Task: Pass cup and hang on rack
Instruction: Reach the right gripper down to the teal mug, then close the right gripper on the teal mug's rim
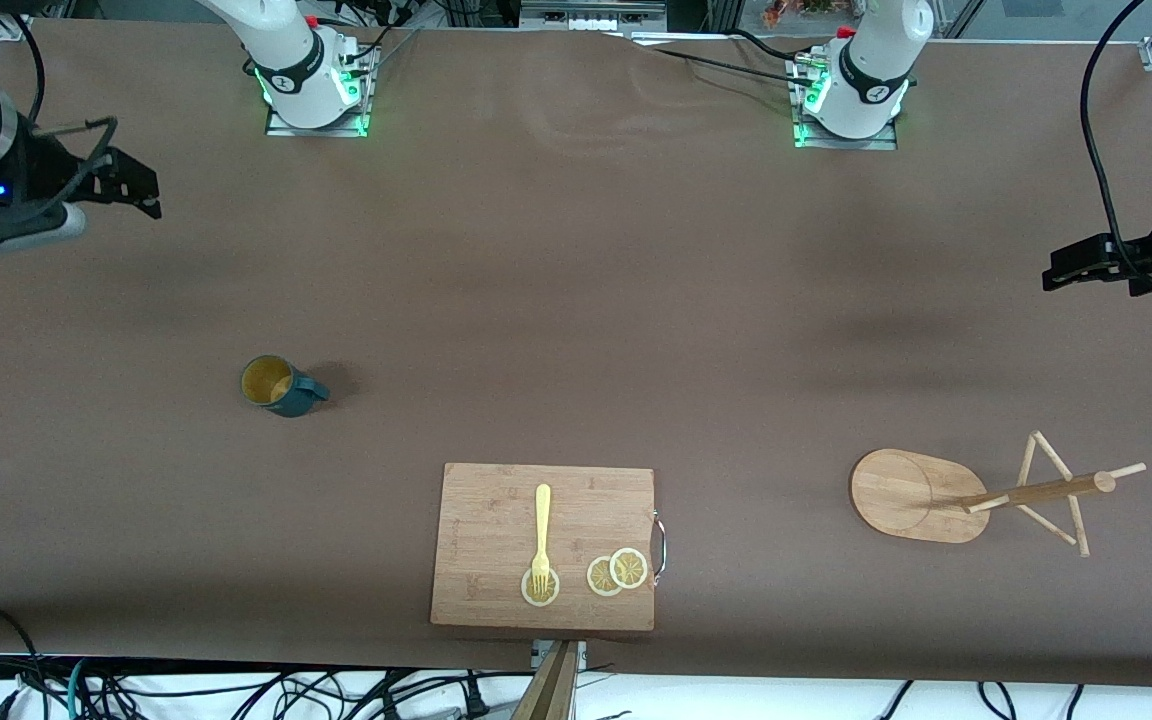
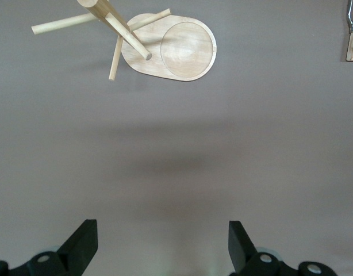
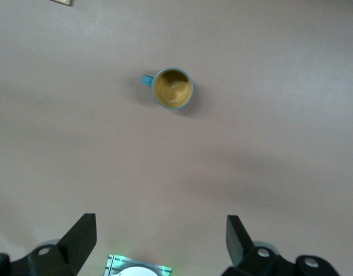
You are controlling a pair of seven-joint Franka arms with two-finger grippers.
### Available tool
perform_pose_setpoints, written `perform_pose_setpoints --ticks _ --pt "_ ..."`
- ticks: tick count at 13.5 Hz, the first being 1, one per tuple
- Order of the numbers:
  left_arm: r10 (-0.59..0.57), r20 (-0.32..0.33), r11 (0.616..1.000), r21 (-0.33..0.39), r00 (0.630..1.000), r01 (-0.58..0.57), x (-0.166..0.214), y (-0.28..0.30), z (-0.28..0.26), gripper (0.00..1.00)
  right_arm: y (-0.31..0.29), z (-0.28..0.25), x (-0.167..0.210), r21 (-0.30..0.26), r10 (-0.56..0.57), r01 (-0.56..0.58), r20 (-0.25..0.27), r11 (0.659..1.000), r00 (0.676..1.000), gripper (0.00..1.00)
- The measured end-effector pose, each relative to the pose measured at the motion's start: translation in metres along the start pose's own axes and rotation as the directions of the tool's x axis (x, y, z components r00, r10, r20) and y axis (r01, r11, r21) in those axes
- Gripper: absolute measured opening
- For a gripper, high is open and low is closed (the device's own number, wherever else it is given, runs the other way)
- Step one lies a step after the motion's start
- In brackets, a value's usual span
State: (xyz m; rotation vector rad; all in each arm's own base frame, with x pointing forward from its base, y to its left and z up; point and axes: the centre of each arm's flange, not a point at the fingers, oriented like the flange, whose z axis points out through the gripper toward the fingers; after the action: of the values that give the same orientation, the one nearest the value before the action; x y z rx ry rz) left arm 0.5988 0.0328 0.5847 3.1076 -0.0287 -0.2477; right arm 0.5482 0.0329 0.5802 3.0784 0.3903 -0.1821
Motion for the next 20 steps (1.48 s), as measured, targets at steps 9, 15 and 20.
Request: perform_pose_setpoints --ticks 9,15,20 --pt "0.0 0.0 1.0 0.0 1.0 0.0 0.0 0.0 0.0 1.0 0.021 0.158 0.06 -0.034 0.02 -0.022 -0.075 0.999 0.997 1.0" --pt "0.0 0.0 1.0 0.0 1.0 0.0 0.0 0.0 0.0 1.0 0.044 0.252 0.089 0.029 0.056 -0.054 -0.069 0.998 0.996 0.98" --pt "0.001 0.0 1.0 0.0 1.0 -0.001 0.0 0.001 0.0 1.0 0.048 0.296 0.103 0.022 0.062 -0.06 -0.09 0.998 0.994 0.94"
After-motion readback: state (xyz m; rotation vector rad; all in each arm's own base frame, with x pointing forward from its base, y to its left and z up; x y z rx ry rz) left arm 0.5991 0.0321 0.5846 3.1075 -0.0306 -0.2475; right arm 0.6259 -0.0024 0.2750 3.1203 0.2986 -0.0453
